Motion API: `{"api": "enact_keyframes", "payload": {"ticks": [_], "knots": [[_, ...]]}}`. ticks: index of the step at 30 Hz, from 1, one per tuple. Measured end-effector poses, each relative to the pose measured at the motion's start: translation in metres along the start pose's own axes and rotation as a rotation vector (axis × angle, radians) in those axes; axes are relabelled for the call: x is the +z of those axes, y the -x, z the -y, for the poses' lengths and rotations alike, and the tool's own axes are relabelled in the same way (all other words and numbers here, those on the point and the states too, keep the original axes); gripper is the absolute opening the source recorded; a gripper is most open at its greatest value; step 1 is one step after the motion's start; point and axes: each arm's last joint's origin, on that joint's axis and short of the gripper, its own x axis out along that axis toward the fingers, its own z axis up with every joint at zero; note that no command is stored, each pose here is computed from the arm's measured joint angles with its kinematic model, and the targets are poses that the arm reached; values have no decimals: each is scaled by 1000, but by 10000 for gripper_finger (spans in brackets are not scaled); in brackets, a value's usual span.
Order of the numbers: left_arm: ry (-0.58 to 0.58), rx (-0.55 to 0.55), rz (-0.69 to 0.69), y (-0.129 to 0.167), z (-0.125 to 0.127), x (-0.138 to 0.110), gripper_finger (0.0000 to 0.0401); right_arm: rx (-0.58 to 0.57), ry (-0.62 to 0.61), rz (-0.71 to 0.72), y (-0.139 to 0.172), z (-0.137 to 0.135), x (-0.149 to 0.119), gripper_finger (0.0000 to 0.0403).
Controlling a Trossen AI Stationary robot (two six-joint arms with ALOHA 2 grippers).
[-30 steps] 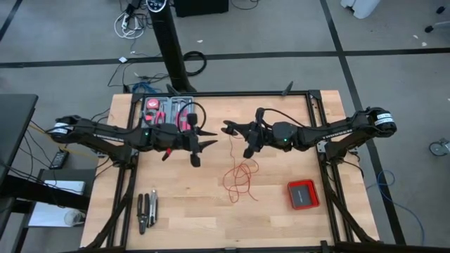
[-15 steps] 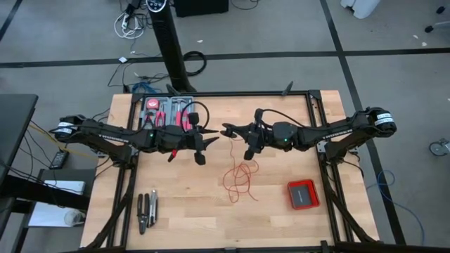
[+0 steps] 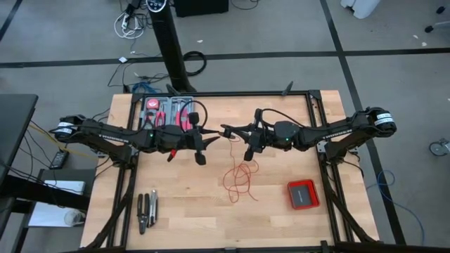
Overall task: Coil cords
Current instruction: Coil the red wire onto the spool
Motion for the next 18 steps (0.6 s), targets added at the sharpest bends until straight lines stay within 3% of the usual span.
{"api": "enact_keyframes", "payload": {"ticks": [14, 18], "knots": [[-37, -44, 44, -8, 6, -1, 50, 40, -2, 21, 0, -2, 0, 2], [-53, -53, 42, -8, 7, -1, 13, 45, -1, 16, 0, -2, 0, 4]]}}
